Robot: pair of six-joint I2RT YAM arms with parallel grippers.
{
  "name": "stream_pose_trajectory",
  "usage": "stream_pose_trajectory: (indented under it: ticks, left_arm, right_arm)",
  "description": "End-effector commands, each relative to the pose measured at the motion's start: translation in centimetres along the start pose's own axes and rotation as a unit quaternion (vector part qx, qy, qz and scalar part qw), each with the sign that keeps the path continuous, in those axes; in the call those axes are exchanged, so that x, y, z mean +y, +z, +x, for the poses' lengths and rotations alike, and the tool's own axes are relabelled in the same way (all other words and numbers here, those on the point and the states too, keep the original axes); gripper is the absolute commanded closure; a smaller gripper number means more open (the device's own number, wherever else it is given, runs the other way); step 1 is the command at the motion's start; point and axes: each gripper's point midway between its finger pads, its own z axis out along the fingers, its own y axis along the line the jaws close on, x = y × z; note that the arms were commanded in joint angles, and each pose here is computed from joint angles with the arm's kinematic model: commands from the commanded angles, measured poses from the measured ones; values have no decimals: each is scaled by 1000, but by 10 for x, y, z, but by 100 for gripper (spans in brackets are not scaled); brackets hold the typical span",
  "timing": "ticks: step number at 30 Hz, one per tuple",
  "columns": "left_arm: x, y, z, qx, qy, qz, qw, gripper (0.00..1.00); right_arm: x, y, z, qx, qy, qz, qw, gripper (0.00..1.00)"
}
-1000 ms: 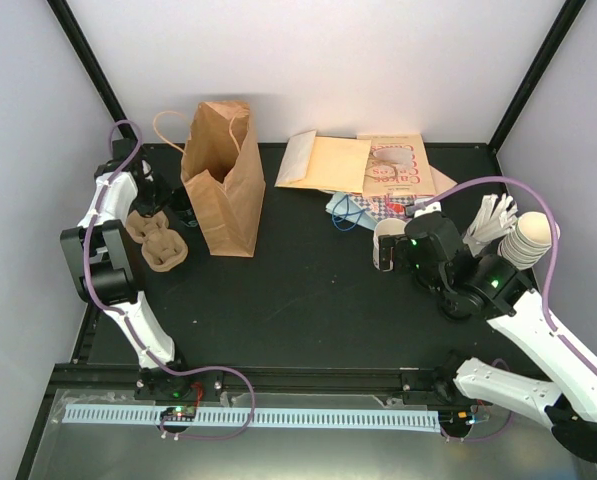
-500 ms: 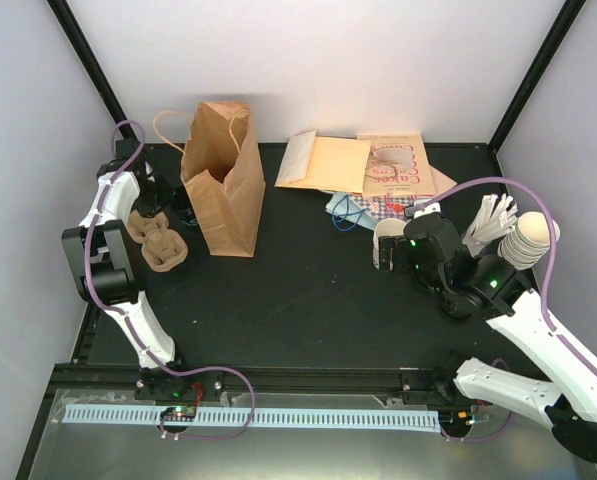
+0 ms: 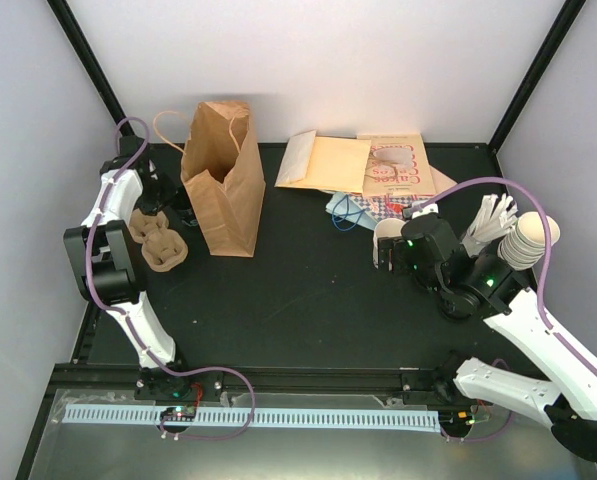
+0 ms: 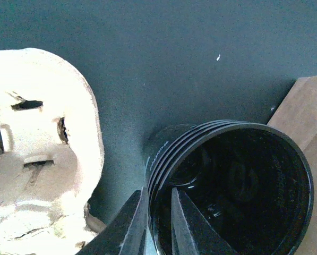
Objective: Pack the takeout coffee
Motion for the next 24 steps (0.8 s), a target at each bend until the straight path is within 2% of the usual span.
stream_pose_trajectory:
  ticks: [1,7,12,18,24]
  left_arm:
    - [-9,-21,-13,-26,12,2,1000,86]
    - [-10,-20,-12,-28,17,-6,999,86]
    - [-10,-20,-11,-28,21,-14,999,93]
    - [-10,-17,-10,-23,23,-17,999,88]
    - [-10,-23,-11,-32,30,-30,999,96]
  right_arm:
    - [-4,3,1,-2,9,11,1000,0]
    - [-3,5,3,2,8,11,1000,0]
    - [-3,6,5,5,7,11,1000,0]
    - [-3,6,5,5,7,12,1000,0]
    - [-3,5,5,4,8,12,1000,0]
